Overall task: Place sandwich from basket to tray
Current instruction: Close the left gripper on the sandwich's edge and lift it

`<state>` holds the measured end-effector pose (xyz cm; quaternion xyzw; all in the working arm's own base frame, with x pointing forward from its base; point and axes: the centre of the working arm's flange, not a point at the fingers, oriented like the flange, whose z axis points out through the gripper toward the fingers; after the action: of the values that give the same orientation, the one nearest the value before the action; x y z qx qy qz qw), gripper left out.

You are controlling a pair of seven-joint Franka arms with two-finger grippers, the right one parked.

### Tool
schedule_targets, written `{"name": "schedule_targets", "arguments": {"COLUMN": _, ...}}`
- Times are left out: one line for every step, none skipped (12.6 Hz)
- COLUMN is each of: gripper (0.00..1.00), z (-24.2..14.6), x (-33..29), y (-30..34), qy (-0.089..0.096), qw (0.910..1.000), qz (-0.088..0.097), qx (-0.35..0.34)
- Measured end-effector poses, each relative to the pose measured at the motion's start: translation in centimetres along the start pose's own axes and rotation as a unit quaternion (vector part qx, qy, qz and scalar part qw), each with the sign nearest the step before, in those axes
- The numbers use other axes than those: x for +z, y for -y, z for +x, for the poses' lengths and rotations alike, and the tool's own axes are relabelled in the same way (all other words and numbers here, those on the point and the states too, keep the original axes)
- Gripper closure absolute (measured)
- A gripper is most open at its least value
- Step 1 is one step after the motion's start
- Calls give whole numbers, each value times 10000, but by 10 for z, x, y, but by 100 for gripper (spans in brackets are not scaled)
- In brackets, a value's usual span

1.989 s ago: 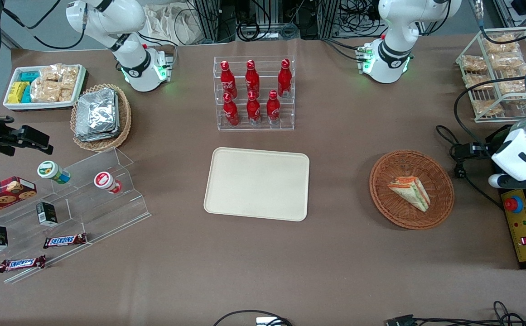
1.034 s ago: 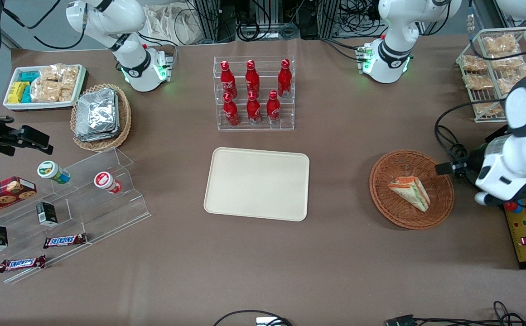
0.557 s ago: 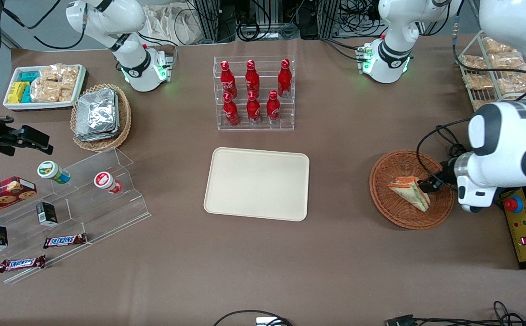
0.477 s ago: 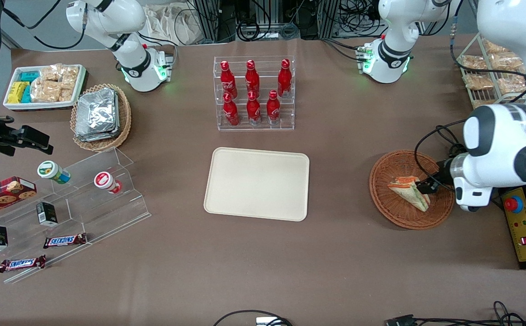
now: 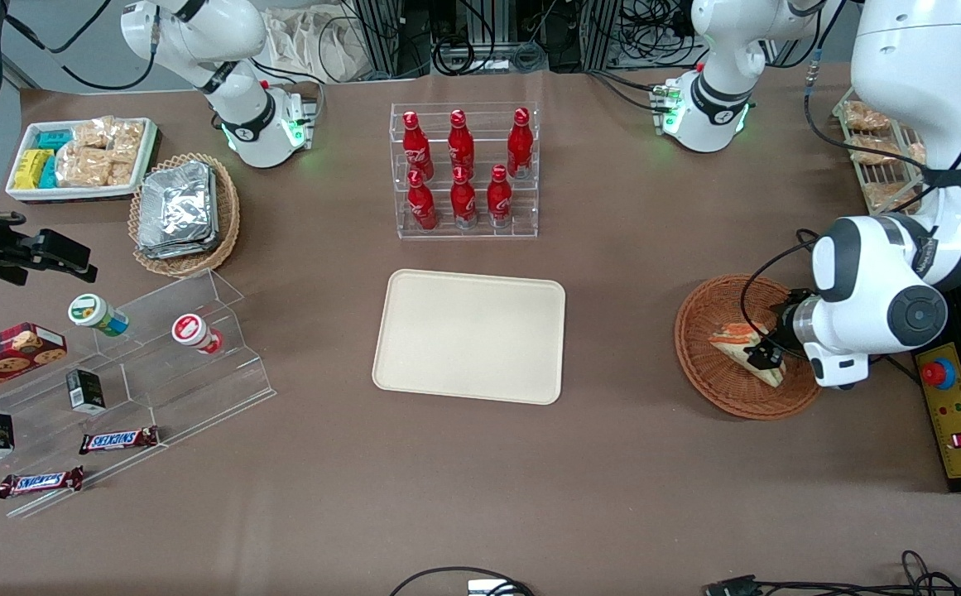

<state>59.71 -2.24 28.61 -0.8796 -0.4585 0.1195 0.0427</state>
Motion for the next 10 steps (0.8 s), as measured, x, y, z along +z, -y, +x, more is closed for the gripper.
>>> {"name": "schedule_targets", "arguments": {"gripper": 0, "z": -1, "x": -1, "y": -2, "qy": -25, "qw": 10000, "qz": -31, "qx": -2}}
{"name": "schedule_targets", "arguments": {"gripper": 0, "z": -2, "x": -1, "y": -4, "qy": -48, "qw": 10000, "qz": -56, "qx": 3}}
{"name": "schedule_targets", "arguments": {"gripper": 0, "z": -3, "x": 0, "y": -5, "qy": -64, "qw": 10000, "qz": -75, "qx": 9}}
{"name": "schedule_targets", "arguments": {"gripper": 0, "z": -3, "x": 3, "y": -6, "qy": -63, "qw": 10000, "qz": -69, "qx": 9}}
{"name": "schedule_targets", "arguments": {"gripper": 0, "z": -2, "x": 8, "y": -7, "qy": -64, "qw": 10000, "qz": -69, "qx": 5}}
{"name": "schedule_targets", "arguments": {"gripper": 0, "z": -1, "x": 14, "y": -9, "qy": -79, "qw": 9999, "qz": -87, "qx": 1}}
{"name": "schedule_targets", "arguments": {"gripper": 0, "z": 2, "x": 23, "y": -11, "qy": -100, "qw": 9999, "qz": -112, "qx": -4}}
{"name": "schedule_targets", "arguments": {"gripper": 0, "z": 3, "x": 32, "y": -12, "qy": -121, "qw": 9998, "qz": -138, "qx": -10}}
{"name": "schedule_targets", "arguments": {"gripper": 0, "z": 5, "x": 39, "y": -13, "qy": -135, "qw": 9998, "qz": -153, "qx": -14}}
{"name": "schedule_targets", "arguments": {"gripper": 1, "z": 5, "x": 44, "y": -14, "qy": -148, "qw": 9998, "qz": -163, "qx": -13}}
